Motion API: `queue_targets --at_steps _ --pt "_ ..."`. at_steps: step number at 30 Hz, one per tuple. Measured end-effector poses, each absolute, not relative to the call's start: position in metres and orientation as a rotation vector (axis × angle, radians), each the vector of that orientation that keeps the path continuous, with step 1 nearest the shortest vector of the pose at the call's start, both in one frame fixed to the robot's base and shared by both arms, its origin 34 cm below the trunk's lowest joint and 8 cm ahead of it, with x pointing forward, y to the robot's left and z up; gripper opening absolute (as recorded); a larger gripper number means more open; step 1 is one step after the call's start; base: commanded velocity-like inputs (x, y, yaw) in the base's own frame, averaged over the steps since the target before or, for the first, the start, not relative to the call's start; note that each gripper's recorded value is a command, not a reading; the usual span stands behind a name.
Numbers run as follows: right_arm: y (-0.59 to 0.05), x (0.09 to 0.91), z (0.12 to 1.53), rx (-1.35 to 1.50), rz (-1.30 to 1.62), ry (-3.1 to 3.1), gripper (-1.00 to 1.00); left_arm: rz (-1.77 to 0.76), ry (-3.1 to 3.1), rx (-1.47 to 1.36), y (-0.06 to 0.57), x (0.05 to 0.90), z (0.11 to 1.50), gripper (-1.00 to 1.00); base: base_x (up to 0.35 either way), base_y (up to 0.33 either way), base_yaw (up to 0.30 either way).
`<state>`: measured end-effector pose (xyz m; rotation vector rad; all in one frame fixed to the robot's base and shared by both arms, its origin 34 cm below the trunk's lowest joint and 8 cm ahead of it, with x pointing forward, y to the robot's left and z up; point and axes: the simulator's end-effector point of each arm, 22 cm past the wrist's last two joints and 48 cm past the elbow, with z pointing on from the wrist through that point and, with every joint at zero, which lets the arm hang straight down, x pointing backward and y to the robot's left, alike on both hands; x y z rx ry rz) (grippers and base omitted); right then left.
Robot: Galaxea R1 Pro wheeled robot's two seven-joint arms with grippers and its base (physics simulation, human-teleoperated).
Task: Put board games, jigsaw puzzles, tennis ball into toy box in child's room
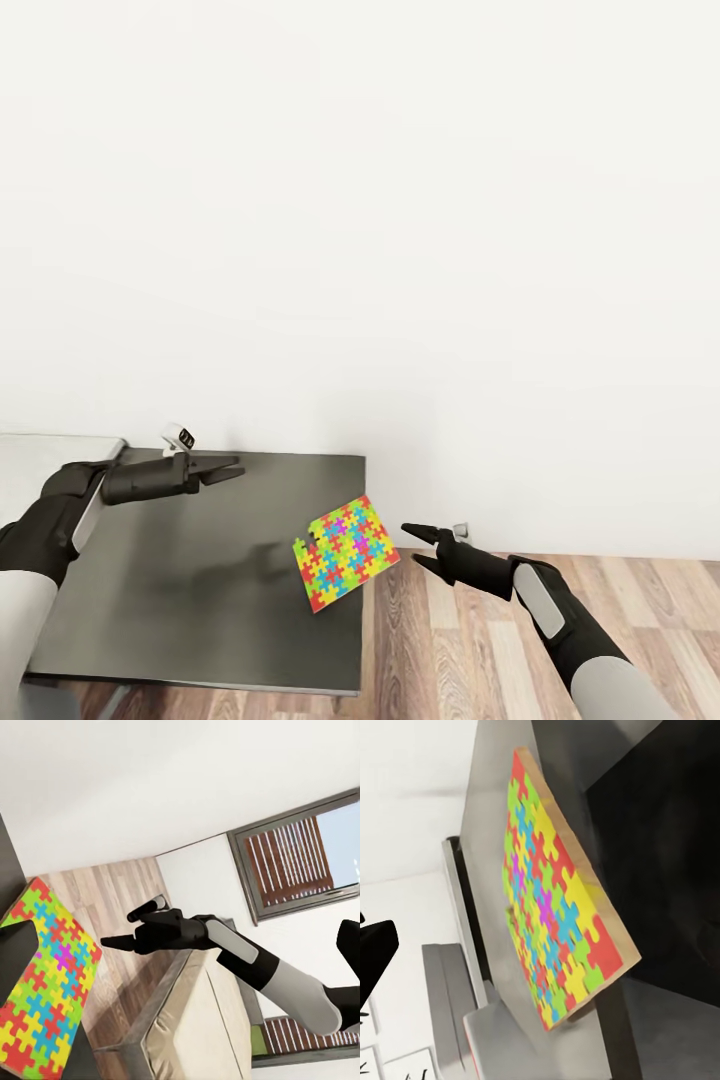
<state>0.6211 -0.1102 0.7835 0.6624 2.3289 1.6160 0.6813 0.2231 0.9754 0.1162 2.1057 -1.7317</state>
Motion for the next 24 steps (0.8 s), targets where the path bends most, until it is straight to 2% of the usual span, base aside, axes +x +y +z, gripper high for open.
queue_targets --at_steps 7,24 --pt "-0.1111 0.6214 0.7837 0.662 1.616 2.328 1.0 -1.732 2.105 0.116 0.223 0.6814 0.9755 1.0 0.0 0.131 0.0" --pt "-0.1101 0.6217 0.7828 0.662 1.617 2.327 1.0 -1.73 2.107 0.118 0.223 0.6816 0.974 1.0 0.0 0.011 0.0"
